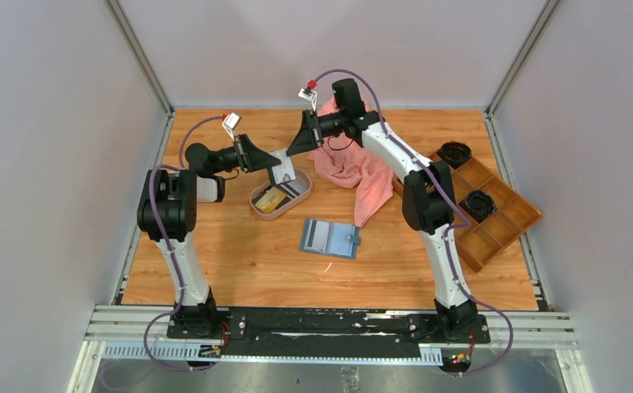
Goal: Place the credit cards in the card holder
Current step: Place the credit card in the storage box.
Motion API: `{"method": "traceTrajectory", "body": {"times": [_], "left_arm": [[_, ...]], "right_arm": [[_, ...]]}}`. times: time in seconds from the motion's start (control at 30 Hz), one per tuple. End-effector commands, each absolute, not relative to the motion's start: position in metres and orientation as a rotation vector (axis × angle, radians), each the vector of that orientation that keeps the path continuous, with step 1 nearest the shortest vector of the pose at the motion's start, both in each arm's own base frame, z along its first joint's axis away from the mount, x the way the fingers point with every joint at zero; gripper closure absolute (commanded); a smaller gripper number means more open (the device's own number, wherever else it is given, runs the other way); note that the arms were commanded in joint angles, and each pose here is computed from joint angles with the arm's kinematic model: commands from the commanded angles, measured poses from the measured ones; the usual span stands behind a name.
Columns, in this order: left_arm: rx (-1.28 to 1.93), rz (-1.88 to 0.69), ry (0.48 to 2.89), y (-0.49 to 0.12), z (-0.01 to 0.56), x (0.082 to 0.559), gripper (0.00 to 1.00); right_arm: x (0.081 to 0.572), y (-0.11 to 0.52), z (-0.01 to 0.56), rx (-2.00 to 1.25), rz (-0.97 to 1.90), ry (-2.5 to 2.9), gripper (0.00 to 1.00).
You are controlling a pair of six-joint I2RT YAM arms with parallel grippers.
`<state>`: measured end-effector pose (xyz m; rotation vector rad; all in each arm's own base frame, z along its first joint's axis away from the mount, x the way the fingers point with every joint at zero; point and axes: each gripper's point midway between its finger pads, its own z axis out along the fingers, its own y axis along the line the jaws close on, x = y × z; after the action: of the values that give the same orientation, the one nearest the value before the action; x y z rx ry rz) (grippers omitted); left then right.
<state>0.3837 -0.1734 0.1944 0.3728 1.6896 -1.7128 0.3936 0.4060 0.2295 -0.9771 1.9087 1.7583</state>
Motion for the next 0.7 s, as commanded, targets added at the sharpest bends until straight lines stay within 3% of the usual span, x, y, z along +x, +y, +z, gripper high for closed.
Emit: {"method": "traceTrajectory", "body": {"times": [0.0, 0.27, 0.67], "left_arm": [[0.433, -1.705, 1.668, -0.176, 0.197, 0.379, 1.00], [0.417, -1.714, 1.677, -0.176, 0.191, 0.384, 1.00], [0.307, -1.723, 1.722, -0.164, 0.151, 0.412, 1.00]], "right_arm": [[0.392, 0.418, 0.217, -0.985, 1.764, 1.930, 0.64], [0.393, 0.419, 0.212, -0.988, 1.776, 1.934, 0.99], [0.418, 0.420, 0.171, -0.931, 1.749, 1.986, 1.00]]}}
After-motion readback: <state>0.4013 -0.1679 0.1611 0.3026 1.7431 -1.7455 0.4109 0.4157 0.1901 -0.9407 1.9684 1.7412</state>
